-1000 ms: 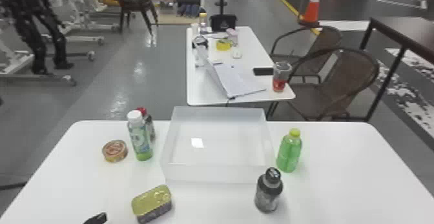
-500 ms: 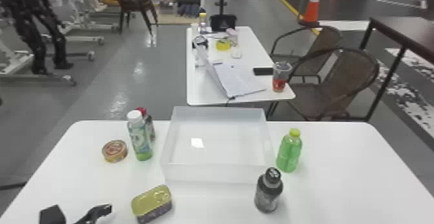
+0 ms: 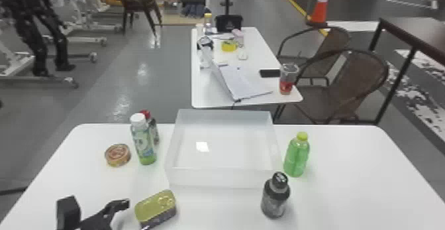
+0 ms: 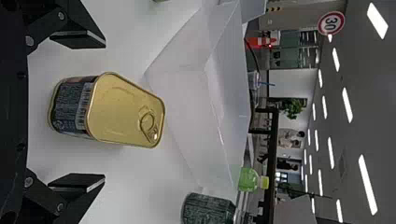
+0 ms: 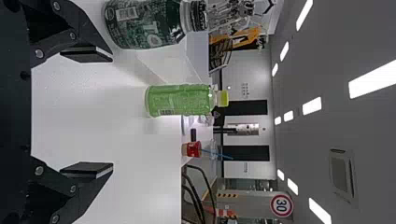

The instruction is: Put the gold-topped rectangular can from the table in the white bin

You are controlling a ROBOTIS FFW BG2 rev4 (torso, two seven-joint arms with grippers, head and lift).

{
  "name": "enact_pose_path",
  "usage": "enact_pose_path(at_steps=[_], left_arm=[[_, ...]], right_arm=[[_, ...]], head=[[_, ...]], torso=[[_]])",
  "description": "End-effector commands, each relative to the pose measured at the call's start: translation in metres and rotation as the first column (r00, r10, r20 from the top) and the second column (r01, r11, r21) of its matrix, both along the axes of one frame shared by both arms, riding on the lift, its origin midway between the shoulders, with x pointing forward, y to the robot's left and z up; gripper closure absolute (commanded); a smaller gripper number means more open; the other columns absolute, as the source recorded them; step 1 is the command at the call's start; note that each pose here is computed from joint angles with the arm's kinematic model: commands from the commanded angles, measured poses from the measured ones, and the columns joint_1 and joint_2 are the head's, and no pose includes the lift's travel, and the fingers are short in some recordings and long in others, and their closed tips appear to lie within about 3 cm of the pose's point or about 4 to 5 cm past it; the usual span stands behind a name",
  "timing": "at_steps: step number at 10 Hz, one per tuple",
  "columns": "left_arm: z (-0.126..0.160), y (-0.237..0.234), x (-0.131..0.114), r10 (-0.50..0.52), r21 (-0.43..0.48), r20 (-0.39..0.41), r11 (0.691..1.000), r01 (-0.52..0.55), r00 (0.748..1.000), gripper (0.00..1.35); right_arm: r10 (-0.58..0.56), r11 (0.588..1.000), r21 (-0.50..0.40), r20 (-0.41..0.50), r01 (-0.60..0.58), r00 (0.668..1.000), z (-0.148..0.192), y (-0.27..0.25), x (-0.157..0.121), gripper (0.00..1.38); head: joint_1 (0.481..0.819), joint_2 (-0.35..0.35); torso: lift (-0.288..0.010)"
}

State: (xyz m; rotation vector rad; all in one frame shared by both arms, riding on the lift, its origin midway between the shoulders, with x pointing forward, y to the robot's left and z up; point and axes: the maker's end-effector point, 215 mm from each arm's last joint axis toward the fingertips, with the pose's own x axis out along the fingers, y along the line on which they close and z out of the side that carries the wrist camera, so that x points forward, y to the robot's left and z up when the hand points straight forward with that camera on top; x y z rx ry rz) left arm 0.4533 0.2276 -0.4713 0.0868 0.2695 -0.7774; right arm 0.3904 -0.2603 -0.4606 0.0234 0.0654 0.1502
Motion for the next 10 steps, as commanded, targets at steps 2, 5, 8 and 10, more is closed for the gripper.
enact_pose_path(at_steps=[2,5,8,10], left_arm=[[0.001,-0.028,0.008,-0.068,-0.044,-0.018,0.997,0.067,0.997,0.26],[-0.011,-0.035,0.011,-0.1,-0.046,-0.04,0.994,0.098,0.994,0.27],[-0.011,-0.031,0.019,-0.114,-0.008,-0.029,0.993,0.114,0.993,0.31],[-0.011,-0.026,0.025,-0.115,0.018,-0.021,0.993,0.115,0.993,0.75]], right_arm=[[0.001,1.0,0.001,0.003,-0.001,1.0,0.001,0.0,0.003,0.43],[0.02,1.0,0.005,0.01,-0.02,1.0,0.002,0.004,0.009,0.43],[0.015,1.0,0.014,0.006,-0.016,1.0,-0.001,0.003,0.008,0.43],[0.018,1.0,0.016,0.008,-0.018,1.0,0.0,0.003,0.009,0.43]], head=[[0.549,0.0],[0.549,0.0],[0.549,0.0],[0.549,0.0]], torso=[[-0.1],[-0.1],[-0.1],[-0.1]])
